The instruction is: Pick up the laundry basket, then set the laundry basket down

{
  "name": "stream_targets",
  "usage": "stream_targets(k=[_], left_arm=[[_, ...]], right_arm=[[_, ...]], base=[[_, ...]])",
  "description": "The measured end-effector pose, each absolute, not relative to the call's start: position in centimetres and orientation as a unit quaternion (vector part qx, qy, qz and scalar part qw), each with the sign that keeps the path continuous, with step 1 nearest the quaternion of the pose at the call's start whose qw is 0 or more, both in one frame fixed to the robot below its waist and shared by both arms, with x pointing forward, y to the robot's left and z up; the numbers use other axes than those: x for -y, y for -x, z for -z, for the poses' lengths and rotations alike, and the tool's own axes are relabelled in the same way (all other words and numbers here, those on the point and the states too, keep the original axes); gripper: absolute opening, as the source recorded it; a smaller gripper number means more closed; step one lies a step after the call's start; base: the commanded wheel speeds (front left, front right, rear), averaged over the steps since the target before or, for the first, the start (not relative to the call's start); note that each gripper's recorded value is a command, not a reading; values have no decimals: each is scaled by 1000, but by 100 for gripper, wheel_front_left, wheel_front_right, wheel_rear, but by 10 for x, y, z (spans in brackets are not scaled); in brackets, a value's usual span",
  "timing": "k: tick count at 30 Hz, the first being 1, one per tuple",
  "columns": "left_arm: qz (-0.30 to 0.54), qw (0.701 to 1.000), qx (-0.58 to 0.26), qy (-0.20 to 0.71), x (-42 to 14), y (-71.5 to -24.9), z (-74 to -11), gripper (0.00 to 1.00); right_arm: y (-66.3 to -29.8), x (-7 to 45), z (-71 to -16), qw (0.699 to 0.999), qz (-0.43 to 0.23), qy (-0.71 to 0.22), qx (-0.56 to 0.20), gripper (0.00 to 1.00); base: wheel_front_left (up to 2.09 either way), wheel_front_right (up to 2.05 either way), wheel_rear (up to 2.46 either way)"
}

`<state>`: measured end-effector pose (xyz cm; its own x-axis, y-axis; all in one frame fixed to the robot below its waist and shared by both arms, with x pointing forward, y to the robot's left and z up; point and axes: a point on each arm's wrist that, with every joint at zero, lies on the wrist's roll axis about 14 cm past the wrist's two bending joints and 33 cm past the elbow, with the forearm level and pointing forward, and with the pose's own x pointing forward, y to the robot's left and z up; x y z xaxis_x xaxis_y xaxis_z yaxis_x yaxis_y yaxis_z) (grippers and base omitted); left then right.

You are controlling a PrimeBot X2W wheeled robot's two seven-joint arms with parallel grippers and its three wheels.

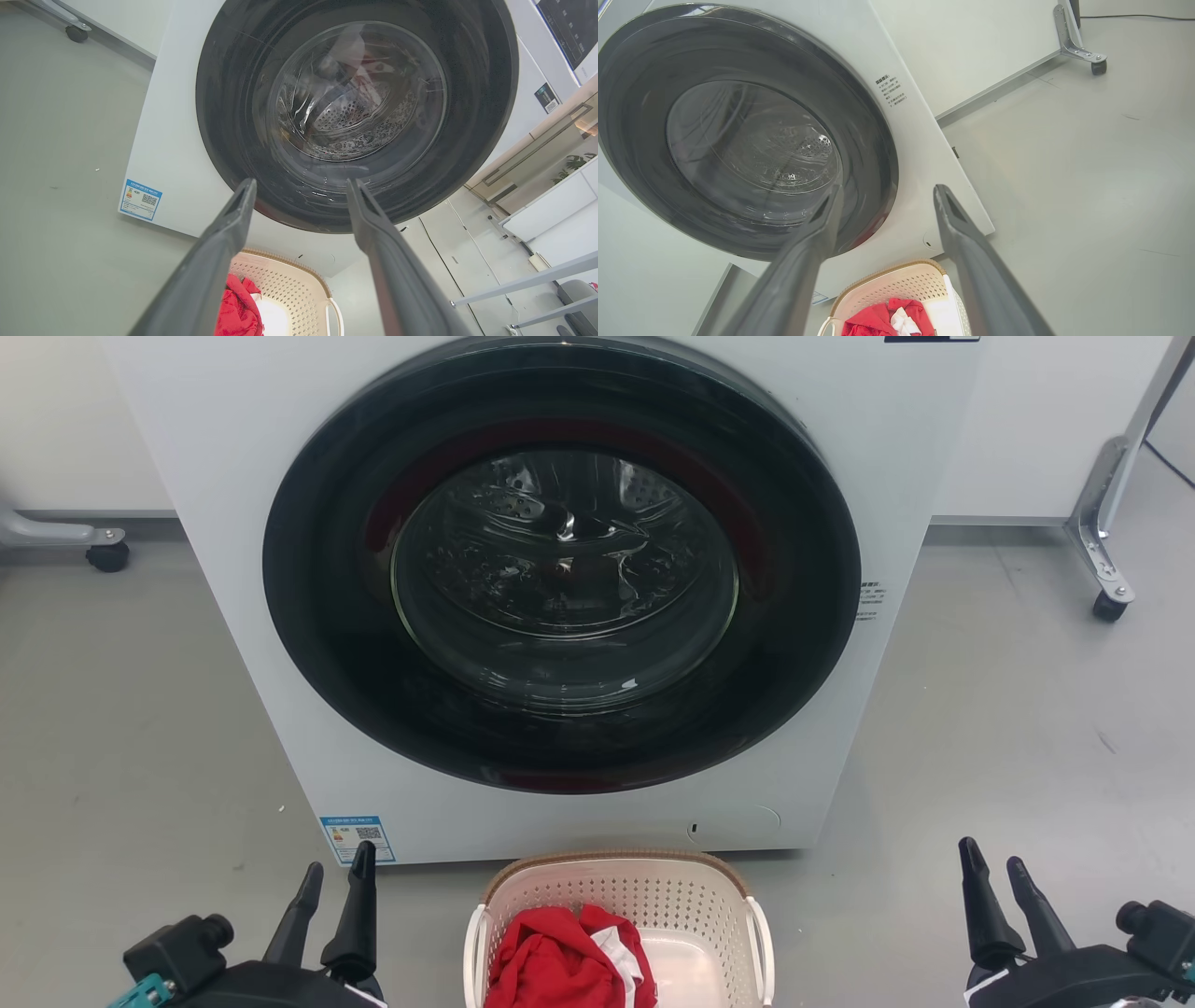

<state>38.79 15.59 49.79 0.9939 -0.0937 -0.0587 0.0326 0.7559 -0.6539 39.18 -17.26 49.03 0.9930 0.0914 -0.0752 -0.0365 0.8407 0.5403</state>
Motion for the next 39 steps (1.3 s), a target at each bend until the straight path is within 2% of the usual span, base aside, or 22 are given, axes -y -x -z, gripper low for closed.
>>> stream_targets(k=[18, 34, 39], left_arm=[[53, 976, -23, 211, -146, -385, -501, 100], [70, 993, 5, 96, -137, -378, -503, 100], [68, 993, 0, 91, -138, -378, -499, 100]], right_arm=[[-392, 165, -489, 988, -60, -140, -37, 100], [-392, 158, -489, 996, -83, -14, -14, 100], [-392, 161, -486, 997, -78, -9, -18, 100]], base=[[0, 0, 0], [0, 0, 0], [0, 0, 0]])
